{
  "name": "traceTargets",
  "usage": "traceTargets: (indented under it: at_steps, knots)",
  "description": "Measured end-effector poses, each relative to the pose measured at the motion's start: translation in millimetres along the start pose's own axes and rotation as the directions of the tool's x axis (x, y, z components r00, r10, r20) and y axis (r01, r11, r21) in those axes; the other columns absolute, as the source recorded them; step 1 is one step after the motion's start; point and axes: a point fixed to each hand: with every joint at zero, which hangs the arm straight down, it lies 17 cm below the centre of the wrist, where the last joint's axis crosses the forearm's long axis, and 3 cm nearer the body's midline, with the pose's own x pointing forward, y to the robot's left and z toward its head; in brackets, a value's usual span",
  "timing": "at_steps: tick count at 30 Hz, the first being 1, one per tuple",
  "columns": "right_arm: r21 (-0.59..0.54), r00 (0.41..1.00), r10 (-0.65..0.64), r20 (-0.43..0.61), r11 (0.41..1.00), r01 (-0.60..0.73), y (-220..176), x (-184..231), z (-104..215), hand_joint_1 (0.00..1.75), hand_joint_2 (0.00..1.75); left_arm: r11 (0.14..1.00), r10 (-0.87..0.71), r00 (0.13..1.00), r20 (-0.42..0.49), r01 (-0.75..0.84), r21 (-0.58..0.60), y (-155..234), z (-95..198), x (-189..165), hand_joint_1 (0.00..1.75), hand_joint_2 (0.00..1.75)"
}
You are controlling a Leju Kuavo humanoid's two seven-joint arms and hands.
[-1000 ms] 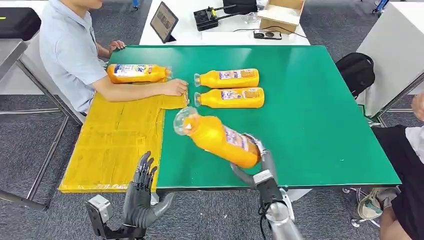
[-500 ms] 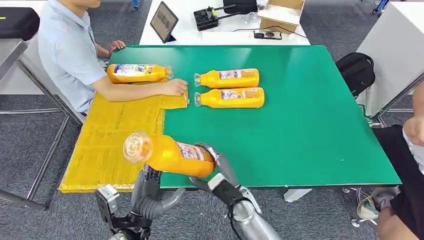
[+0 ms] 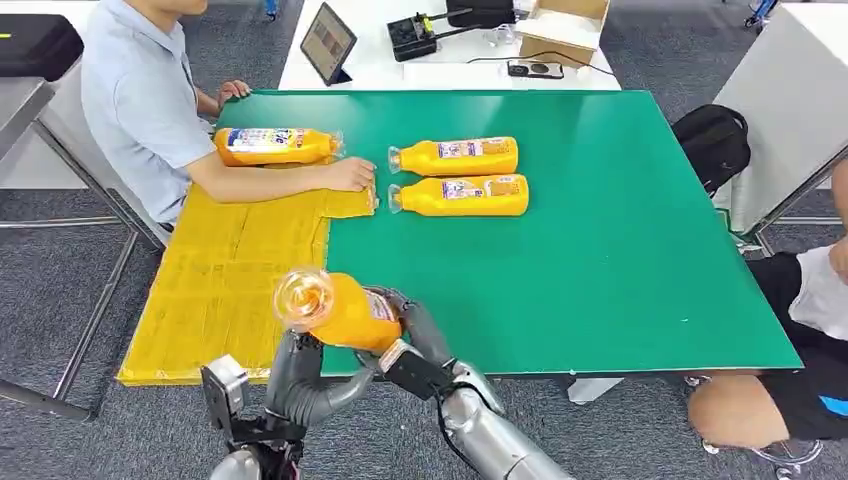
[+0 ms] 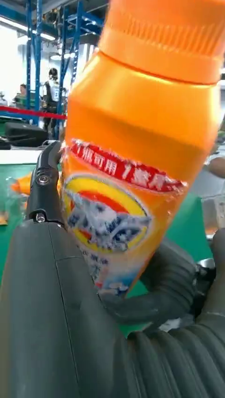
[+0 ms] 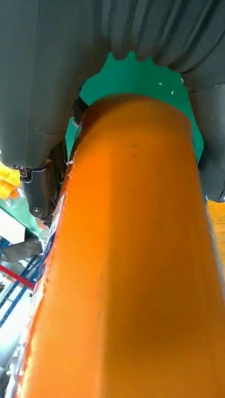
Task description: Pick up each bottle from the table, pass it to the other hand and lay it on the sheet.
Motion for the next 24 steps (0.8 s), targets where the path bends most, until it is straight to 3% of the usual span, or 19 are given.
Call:
traceTargets:
  at_steps: [8, 16, 17, 18, 19, 23, 24]
  knots:
    - [0.070, 1.000, -0.001, -0.009, 0.998, 0.002, 26.5, 0.7, 1.5, 1.75, 1.75, 0.967, -0.254, 0.963, 0.091, 0.249, 0.057, 4.7, -22.1, 16.1, 0.00, 1.75]
    - [0.110, 0.998, 0.055, 0.010, 0.992, -0.056, 35.5, 2.5, 2.1, 1.75, 1.75, 0.982, -0.185, 0.981, 0.067, 0.182, 0.048, 4.9, -27.1, 16.2, 0.00, 1.75]
    - [0.112, 0.998, 0.059, 0.011, 0.992, -0.060, 35.8, 2.5, 1.9, 1.75, 1.75, 0.984, -0.178, 0.982, 0.067, 0.176, 0.041, 4.8, -27.1, 16.2, 0.10, 1.75]
    - [0.117, 0.998, 0.066, 0.012, 0.991, -0.067, 36.2, 2.3, 1.8, 1.75, 1.75, 0.986, -0.167, 0.984, 0.065, 0.165, 0.032, 4.5, -26.9, 15.9, 1.52, 1.75]
    - [0.120, 0.997, 0.074, 0.014, 0.990, -0.075, 35.7, 1.8, 1.5, 1.75, 1.75, 0.989, -0.149, 0.987, 0.059, 0.148, 0.020, 4.0, -26.4, 14.9, 1.75, 1.75]
    - [0.113, 0.995, 0.100, 0.015, 0.988, -0.101, 32.0, -0.8, 1.5, 1.75, 1.75, 0.997, -0.055, 0.998, 0.034, 0.057, -0.050, -0.4, -23.6, 12.2, 1.75, 1.75]
    - [0.113, 0.995, 0.102, 0.014, 0.988, -0.103, 31.7, -1.6, 1.9, 1.40, 1.75, 0.997, -0.047, 0.998, 0.031, 0.048, -0.059, -0.4, -22.9, 12.0, 1.75, 1.75]
